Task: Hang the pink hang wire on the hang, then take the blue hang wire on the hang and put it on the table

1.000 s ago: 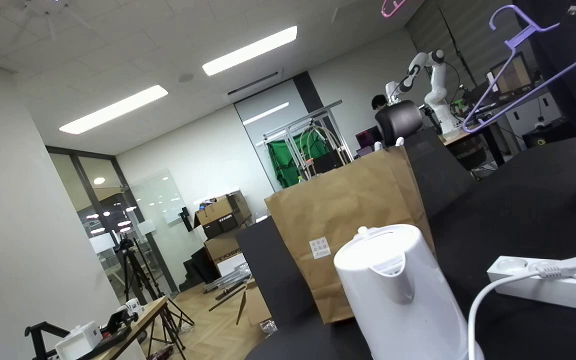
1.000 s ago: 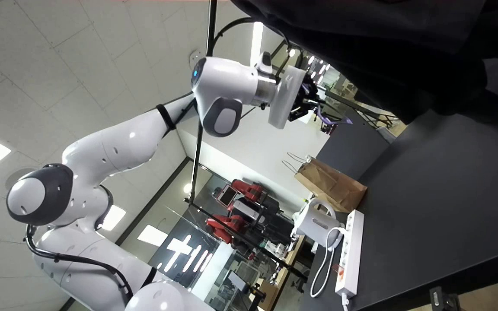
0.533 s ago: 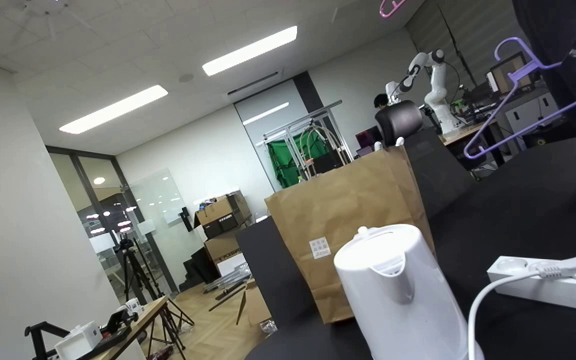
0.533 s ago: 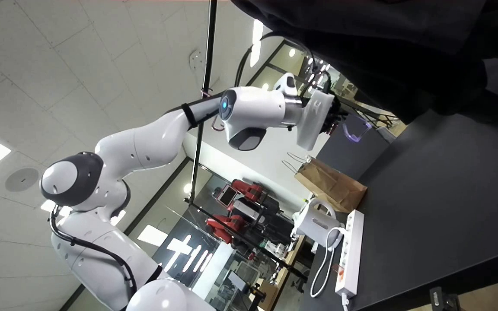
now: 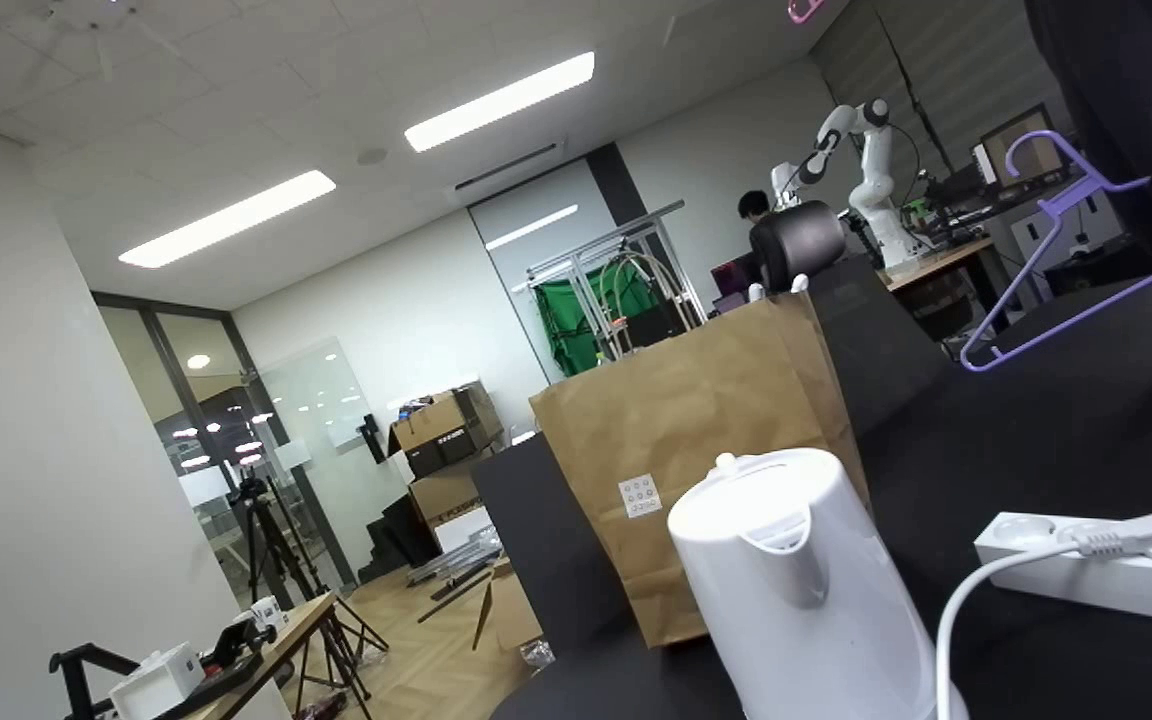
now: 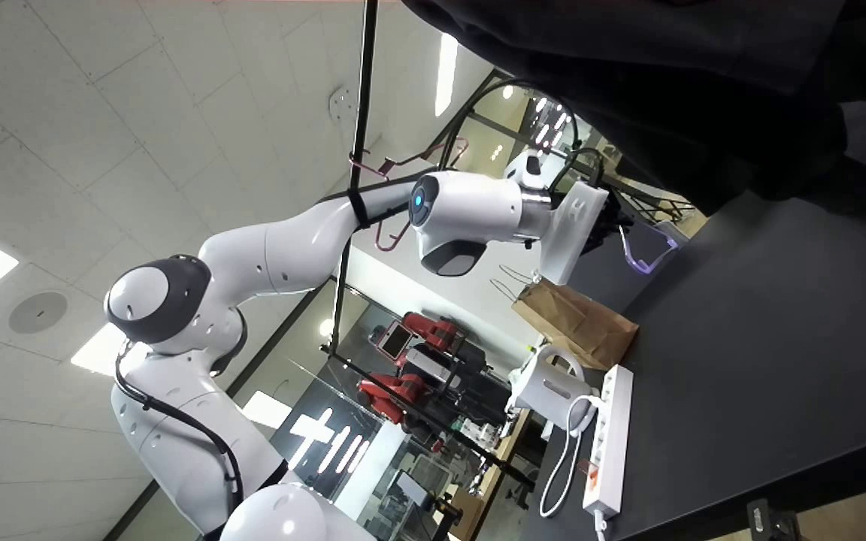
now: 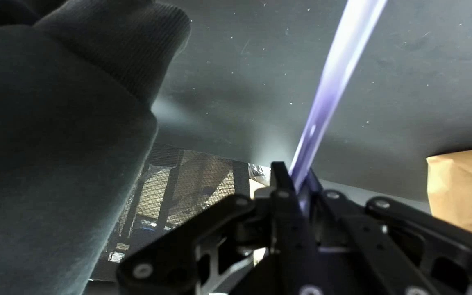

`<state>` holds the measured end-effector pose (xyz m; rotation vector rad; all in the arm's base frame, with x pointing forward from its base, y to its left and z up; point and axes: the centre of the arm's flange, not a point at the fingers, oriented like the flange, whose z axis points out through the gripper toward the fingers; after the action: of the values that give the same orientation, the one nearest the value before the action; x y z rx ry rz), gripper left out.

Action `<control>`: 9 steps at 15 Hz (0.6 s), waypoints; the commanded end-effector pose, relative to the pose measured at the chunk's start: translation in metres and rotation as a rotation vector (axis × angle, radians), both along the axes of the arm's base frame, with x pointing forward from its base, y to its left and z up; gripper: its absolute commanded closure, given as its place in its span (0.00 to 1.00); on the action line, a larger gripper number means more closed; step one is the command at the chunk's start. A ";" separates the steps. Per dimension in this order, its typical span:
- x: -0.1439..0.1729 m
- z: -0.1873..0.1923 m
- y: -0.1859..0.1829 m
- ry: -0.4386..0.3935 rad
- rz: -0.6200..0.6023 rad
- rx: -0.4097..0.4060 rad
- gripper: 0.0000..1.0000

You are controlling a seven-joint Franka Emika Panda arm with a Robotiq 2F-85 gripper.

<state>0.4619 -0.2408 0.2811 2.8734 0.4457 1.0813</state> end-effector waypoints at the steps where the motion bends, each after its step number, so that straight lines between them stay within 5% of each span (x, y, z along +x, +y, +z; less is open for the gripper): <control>1: 0.000 0.001 0.000 -0.001 0.000 0.000 0.92; 9: -0.003 -0.006 0.000 -0.044 -0.029 -0.002 0.98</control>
<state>0.4612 -0.2407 0.2798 2.8751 0.4362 1.0840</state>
